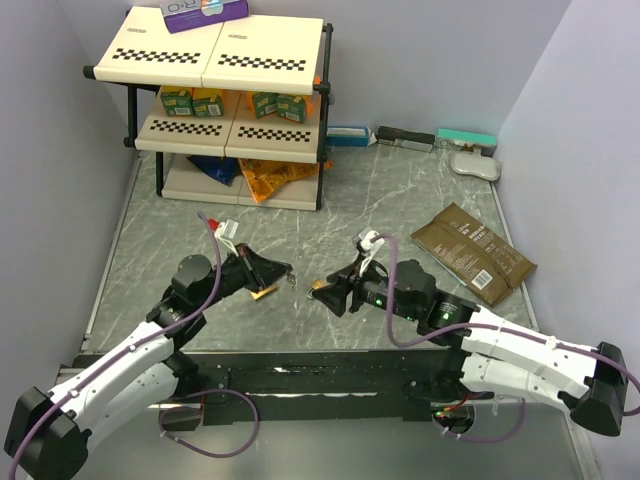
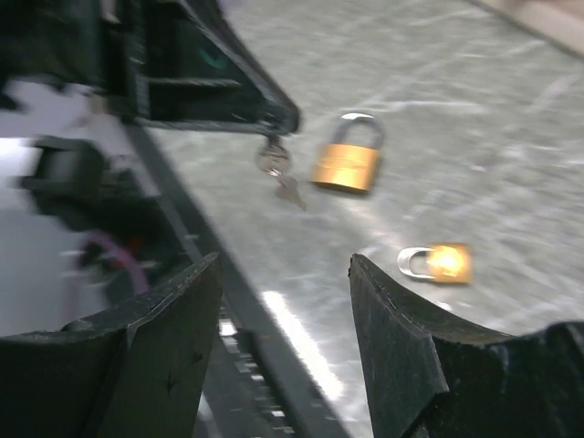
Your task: Unlock with the key
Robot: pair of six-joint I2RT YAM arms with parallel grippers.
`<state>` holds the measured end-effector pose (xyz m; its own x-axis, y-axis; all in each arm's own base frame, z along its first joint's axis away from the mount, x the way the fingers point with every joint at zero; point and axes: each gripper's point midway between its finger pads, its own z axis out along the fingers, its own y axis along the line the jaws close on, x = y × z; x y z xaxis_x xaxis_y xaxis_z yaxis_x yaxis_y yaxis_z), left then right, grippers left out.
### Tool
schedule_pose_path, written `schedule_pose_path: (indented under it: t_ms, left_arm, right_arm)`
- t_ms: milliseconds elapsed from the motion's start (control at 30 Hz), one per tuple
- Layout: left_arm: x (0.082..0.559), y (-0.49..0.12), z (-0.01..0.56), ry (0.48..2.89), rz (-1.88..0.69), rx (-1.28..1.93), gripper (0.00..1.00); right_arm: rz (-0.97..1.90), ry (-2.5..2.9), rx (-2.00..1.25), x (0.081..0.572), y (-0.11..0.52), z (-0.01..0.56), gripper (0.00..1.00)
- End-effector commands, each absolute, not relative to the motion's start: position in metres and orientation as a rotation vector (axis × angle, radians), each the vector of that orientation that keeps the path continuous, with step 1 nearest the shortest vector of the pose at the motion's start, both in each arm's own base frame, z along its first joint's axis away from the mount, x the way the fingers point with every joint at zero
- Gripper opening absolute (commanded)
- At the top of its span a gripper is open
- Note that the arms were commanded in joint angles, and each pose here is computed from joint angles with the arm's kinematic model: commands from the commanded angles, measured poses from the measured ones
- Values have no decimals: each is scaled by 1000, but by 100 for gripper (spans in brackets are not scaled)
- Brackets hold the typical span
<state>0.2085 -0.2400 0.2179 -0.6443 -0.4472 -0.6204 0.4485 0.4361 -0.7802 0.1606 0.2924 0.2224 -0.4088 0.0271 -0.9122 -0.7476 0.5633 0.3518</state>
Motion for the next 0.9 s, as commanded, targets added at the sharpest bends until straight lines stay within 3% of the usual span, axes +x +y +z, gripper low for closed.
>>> schedule_pose_path:
  t_ms: [0, 433, 867]
  left_arm:
    - [188, -249, 257, 1626, -1420, 240, 1]
    - [144, -256, 288, 1431, -1626, 455, 1]
    - [137, -260, 295, 1415, -1659, 501, 1]
  right_arm:
    - [1351, 1678, -675, 121, 310, 263, 64]
    - [1518, 1603, -690, 119, 321, 285, 47]
    - [1521, 1582, -705, 126, 326, 295, 45]
